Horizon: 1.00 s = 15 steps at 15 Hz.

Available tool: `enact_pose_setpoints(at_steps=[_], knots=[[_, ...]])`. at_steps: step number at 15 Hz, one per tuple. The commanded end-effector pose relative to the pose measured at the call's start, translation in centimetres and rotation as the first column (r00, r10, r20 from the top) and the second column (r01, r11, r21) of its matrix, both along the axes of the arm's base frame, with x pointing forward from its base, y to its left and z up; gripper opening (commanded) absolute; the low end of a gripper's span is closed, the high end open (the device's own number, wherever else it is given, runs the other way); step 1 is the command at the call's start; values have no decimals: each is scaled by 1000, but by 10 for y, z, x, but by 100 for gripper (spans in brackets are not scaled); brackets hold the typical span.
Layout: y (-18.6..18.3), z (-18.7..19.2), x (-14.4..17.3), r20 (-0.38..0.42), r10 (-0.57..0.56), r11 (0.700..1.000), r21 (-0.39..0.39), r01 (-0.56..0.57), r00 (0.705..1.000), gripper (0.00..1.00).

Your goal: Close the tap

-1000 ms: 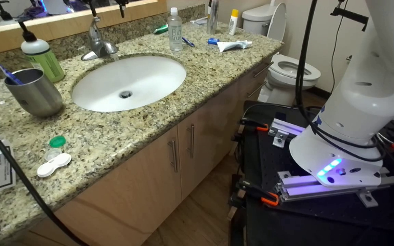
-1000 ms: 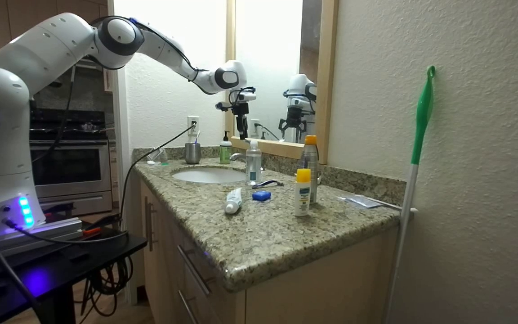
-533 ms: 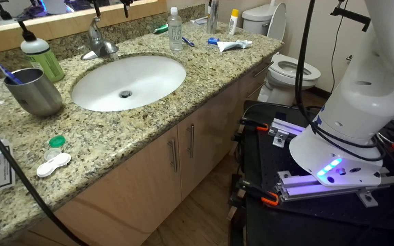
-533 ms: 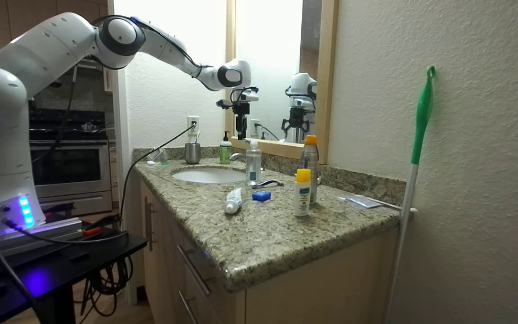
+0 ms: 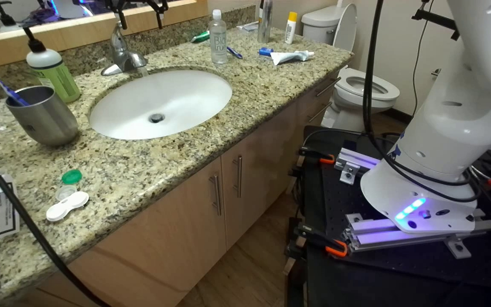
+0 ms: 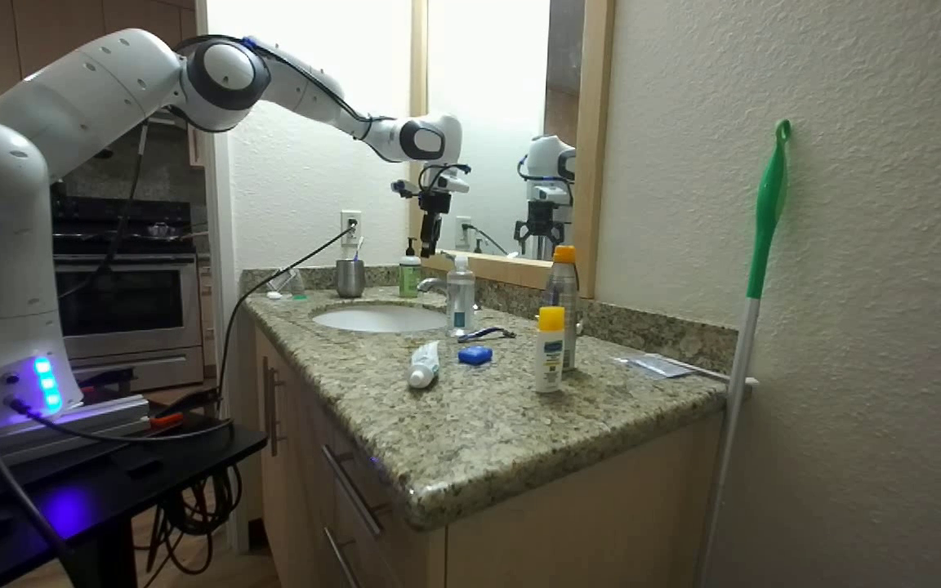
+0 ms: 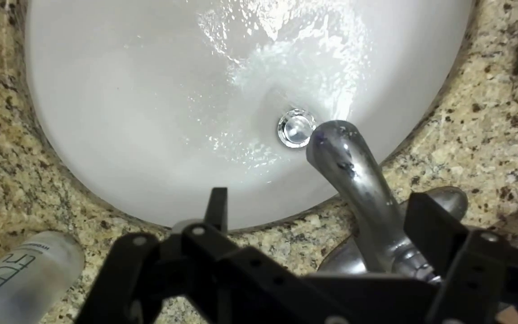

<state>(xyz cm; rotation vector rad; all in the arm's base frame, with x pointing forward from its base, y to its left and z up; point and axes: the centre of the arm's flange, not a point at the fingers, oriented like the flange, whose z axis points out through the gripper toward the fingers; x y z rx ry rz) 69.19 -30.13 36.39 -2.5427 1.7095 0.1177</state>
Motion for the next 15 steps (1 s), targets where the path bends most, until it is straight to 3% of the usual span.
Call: enact_pose_setpoints(at_steps=[1, 4, 7, 8, 15], knots=[[-2, 13, -1, 37, 3, 1000, 13, -4, 999, 100], [-10, 20, 4, 68, -28, 999, 32, 26, 997, 100], [-28, 18, 10, 129, -126, 988, -77, 137, 984, 100], [-17, 21, 6, 99, -80, 996, -40, 85, 992, 100], [-21, 16, 14, 103, -91, 994, -54, 97, 991, 100]])
